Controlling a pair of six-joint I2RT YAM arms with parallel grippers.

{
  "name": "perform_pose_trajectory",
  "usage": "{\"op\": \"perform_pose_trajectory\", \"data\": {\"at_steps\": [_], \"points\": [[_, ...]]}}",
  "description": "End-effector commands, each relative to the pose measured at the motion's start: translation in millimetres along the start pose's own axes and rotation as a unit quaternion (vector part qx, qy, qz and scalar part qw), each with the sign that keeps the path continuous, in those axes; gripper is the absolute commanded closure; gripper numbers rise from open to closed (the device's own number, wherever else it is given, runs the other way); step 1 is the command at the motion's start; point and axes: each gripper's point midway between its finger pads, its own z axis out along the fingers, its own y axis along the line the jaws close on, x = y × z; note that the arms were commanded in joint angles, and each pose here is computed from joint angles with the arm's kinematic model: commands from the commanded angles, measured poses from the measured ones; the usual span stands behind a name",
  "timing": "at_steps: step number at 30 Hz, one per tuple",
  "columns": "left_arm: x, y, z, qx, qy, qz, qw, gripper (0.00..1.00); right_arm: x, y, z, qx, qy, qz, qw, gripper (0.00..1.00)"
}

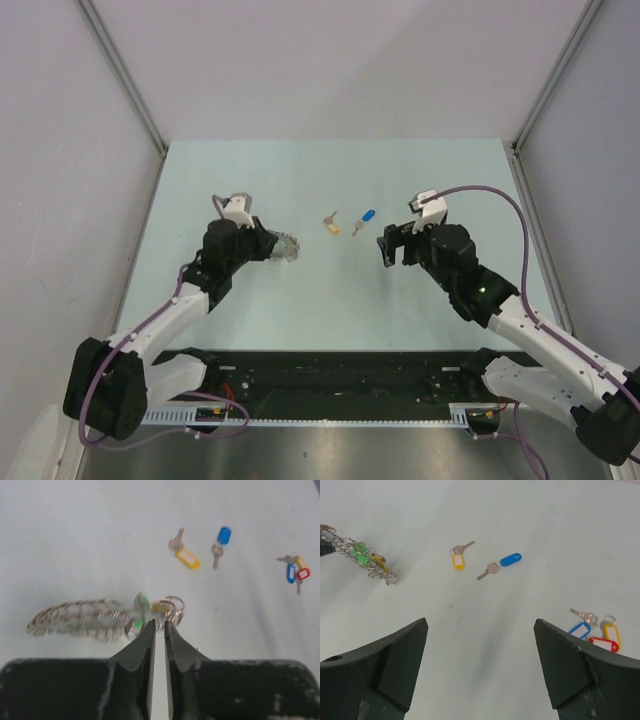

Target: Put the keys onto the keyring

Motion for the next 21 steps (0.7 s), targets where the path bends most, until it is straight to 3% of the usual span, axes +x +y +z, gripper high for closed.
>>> {"op": "perform_pose_trajectory", "data": {"at_steps": [1,2,3,6,9,12,21], "points": [[-4,14,-14,-0.037,-0.062,-0.092,0.993,0.74,-1,-20,-19,0.038,0.003,0.037,0.999,0.07],[8,20,-19,-0.054,-0.044,-0.096,0.993,0.67,-1,-23,-22,0.044,0.003,0.039,0.998,0.06],[14,25,-23,-0.064,-0.039,-0.098,0.992,0.51,-3,-30,-26,0.055,-0.001,0.046,0.997,0.06],[1,31,-47,-0.088,-0.064,-0.095,0.989,0.21,-5,-45,-31,0.084,-0.006,0.065,0.994,0.01],[-23,35,-76,-0.114,-0.095,-0.065,0.987,0.07,-4,-62,-38,0.121,-0.009,0.078,0.99,0.0],[-55,33,-109,-0.13,-0.134,-0.035,0.982,0.0,-6,-80,-50,0.163,-0.019,0.084,0.983,0.0],[-113,38,-203,-0.178,-0.251,0.027,0.951,0.0,-31,-126,-106,0.265,-0.091,0.076,0.957,0.0]]}}
